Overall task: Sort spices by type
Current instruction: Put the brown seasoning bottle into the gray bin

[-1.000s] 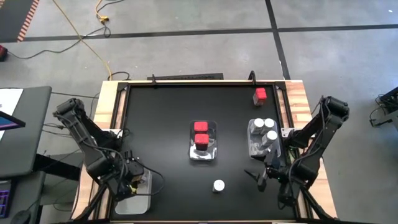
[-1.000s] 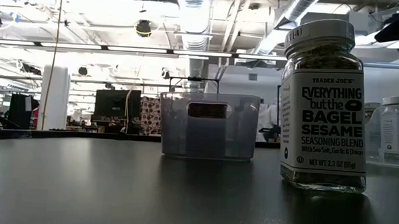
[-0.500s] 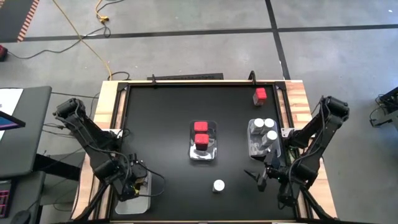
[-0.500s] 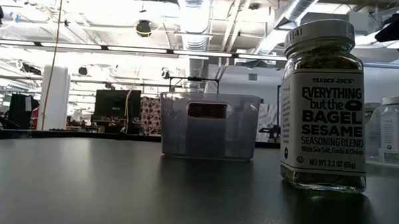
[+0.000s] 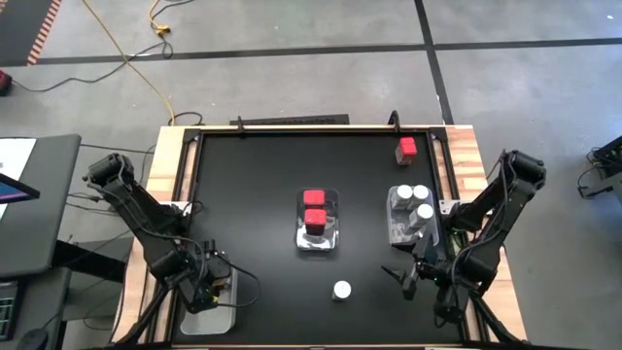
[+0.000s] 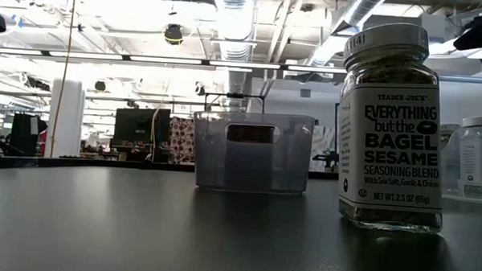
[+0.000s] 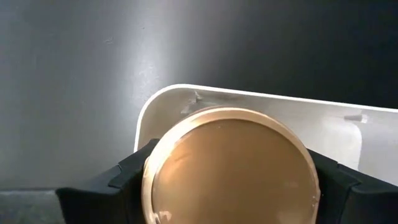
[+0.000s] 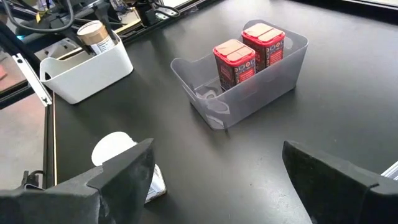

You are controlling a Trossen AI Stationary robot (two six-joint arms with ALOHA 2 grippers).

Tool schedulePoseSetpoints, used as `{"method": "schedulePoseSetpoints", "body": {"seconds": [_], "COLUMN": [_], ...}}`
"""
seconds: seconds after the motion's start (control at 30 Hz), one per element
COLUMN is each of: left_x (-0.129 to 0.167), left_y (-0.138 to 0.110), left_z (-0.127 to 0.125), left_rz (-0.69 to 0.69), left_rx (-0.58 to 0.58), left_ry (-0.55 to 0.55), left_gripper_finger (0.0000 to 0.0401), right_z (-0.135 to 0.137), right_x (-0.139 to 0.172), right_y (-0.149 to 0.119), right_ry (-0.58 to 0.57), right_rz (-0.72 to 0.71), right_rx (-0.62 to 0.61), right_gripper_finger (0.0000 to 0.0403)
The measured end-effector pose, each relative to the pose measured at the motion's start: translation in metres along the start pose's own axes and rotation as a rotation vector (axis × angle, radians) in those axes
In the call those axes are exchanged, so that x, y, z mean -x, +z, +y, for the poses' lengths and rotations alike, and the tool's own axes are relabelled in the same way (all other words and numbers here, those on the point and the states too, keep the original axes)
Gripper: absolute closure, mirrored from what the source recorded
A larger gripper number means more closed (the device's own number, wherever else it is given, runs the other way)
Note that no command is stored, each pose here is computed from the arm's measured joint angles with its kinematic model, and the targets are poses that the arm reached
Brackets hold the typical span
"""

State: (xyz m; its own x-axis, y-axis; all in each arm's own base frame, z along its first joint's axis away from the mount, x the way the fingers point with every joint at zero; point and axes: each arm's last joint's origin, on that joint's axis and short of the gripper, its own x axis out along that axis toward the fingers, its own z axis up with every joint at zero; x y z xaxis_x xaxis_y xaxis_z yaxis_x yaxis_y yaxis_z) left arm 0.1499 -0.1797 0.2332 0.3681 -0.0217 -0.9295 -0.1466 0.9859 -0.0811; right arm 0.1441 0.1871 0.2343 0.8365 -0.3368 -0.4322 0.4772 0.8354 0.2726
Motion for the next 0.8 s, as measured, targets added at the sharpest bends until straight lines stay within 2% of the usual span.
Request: {"method": "schedulePoseSetpoints", "body": {"seconds": [0.8], "left_x": [0.0], "left_y": [0.0006], "left_z": [-0.0003], "left_rz": [-0.014], "left_rx": [-0.008], "left_ry": [0.003], "left_gripper_finger": [0.0102], "right_z": [0.0001], "right_x": [0.0], "right_y": [0.0], "right_ry": [0.0], "right_rz": [0.0], "right_rx": [-0.001], "right_gripper_finger": [0.0026]}}
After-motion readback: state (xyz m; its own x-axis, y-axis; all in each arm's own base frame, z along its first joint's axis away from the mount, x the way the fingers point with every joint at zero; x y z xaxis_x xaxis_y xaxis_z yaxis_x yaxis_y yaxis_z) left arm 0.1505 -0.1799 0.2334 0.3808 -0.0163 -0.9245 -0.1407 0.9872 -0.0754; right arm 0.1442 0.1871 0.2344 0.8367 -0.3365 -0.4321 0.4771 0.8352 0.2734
